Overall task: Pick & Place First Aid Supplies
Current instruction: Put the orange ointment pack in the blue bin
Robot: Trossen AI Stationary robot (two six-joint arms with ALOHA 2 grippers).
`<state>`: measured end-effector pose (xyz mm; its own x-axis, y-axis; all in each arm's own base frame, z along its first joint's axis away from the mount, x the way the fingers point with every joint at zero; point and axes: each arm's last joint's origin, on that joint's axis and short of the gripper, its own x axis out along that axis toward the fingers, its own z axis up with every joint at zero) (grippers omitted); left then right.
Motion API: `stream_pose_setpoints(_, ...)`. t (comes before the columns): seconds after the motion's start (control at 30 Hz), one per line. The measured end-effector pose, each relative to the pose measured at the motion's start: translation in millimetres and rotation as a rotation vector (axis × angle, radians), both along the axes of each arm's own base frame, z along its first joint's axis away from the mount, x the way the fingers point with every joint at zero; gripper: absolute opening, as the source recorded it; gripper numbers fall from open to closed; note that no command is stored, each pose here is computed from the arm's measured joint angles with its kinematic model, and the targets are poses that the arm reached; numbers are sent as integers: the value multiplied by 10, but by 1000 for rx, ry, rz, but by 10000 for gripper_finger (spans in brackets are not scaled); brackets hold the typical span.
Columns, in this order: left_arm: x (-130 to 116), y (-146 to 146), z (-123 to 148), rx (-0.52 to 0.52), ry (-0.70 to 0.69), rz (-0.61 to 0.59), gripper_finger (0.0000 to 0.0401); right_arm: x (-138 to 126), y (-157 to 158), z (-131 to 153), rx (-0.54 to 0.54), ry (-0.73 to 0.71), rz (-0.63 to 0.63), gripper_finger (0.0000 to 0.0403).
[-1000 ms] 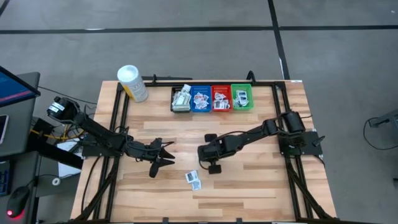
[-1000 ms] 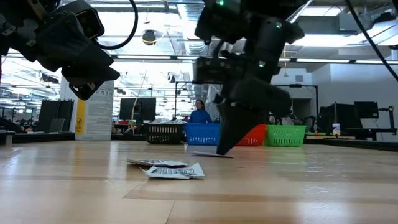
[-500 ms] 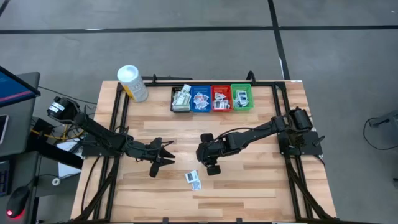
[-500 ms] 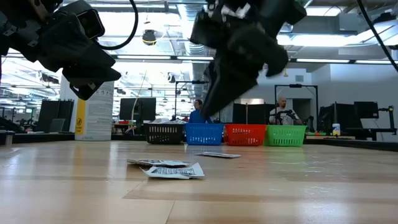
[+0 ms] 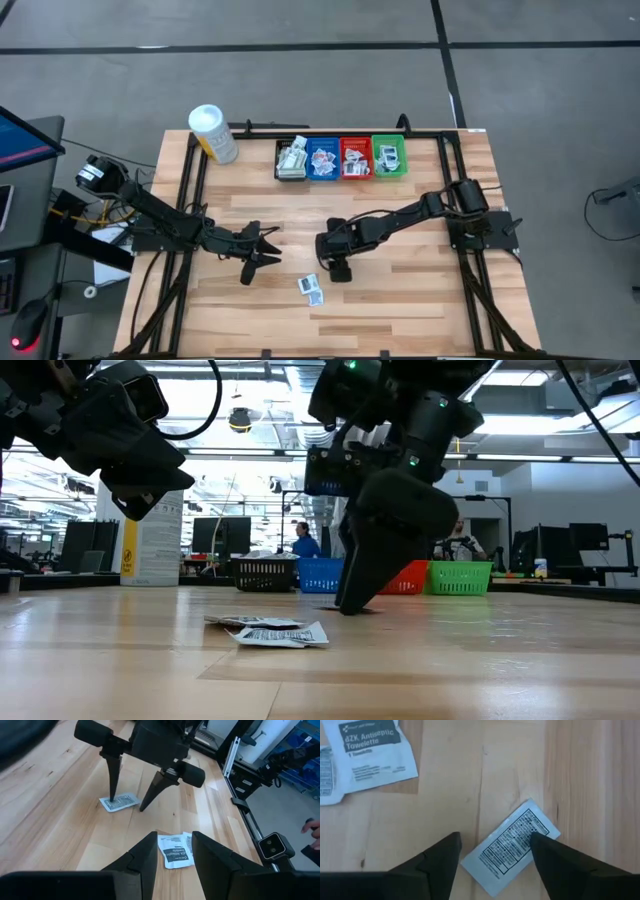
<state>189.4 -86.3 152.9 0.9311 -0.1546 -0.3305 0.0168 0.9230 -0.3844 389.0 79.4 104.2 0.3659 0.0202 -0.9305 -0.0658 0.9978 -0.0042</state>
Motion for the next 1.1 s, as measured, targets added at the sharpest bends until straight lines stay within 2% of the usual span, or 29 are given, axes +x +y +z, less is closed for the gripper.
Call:
stream_pose_setpoints(0.2, 0, 0, 0, 0, 0, 0, 121, 0, 17, -45, 26, 13, -26, 205)
stream_pose_setpoints(0.73, 0, 0, 0, 0, 0, 0, 121, -17, 18, 130, 52, -24, -23, 59)
stream_pose_setpoints(0.9, 0, 0, 0, 0, 0, 0, 121, -14, 21, 134, 59, -24, -37, 29)
stream_pose_setpoints(1.1, 0, 0, 0, 0, 0, 0, 121, 74, 39, 322, 54, 35, -49, 3)
